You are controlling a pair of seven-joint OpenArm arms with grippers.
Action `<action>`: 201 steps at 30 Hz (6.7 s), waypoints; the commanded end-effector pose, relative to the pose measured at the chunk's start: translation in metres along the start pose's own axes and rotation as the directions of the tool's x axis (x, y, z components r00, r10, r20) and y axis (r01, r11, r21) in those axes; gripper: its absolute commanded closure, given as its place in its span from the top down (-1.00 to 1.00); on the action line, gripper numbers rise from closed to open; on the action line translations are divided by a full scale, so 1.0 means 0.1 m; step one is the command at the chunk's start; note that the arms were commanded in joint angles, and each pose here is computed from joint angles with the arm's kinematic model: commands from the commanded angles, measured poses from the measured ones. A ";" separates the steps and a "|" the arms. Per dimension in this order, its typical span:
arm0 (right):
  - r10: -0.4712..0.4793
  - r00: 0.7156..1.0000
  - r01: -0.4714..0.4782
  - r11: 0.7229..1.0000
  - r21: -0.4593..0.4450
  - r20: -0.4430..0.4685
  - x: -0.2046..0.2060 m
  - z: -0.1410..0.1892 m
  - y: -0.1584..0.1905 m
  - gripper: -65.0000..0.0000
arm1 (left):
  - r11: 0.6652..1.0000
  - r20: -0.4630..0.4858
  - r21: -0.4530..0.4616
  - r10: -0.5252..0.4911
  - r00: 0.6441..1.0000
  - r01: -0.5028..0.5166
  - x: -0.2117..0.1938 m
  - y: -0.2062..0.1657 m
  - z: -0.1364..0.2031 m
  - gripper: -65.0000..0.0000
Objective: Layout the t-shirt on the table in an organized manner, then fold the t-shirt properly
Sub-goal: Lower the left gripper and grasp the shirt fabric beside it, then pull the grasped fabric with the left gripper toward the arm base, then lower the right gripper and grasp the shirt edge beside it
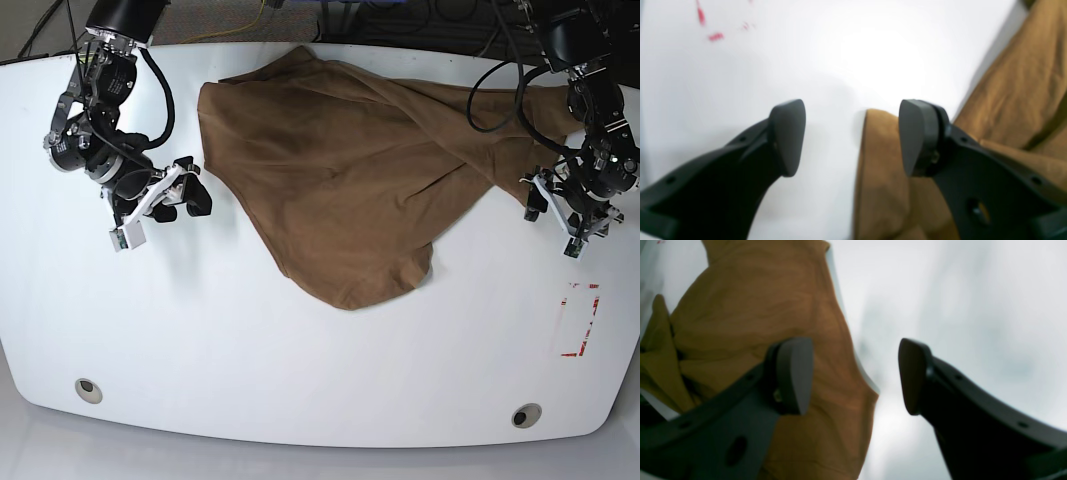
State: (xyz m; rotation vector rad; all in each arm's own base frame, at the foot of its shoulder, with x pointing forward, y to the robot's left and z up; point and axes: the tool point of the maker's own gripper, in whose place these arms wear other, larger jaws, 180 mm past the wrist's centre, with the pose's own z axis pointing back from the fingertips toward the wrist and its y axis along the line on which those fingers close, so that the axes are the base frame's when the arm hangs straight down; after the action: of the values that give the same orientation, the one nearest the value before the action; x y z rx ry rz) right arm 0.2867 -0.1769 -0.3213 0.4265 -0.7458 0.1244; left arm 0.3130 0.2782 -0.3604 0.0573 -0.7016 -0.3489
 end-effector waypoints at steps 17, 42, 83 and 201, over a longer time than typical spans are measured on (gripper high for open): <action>0.008 0.999 -0.008 1.000 0.001 0.031 0.06 0.05 0.00 0.20 | 0.995 -0.005 -0.102 0.020 1.000 -0.021 -0.12 -0.23 -0.27 0.27; 0.008 0.999 -0.008 1.000 0.001 0.033 0.06 0.05 0.00 0.19 | 0.998 -0.085 -0.053 -0.039 0.996 0.034 -0.37 -0.14 -0.25 0.27; 0.009 0.999 -0.009 1.000 0.001 0.031 0.06 0.05 0.00 0.19 | 0.994 0.046 0.010 -0.110 0.993 0.109 0.13 -0.18 -0.05 -0.93; -0.156 0.987 0.143 0.955 0.261 0.033 0.30 -1.53 0.68 0.65 | 0.998 -0.361 0.043 -0.030 0.932 0.049 -1.79 -0.58 1.10 -0.16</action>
State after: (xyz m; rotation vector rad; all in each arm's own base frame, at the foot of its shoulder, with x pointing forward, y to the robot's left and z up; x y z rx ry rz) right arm 0.3669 -0.0551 -0.3979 0.7104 -0.6745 0.0622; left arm 0.0944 0.2873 -0.4042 0.1680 -0.3241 -0.3389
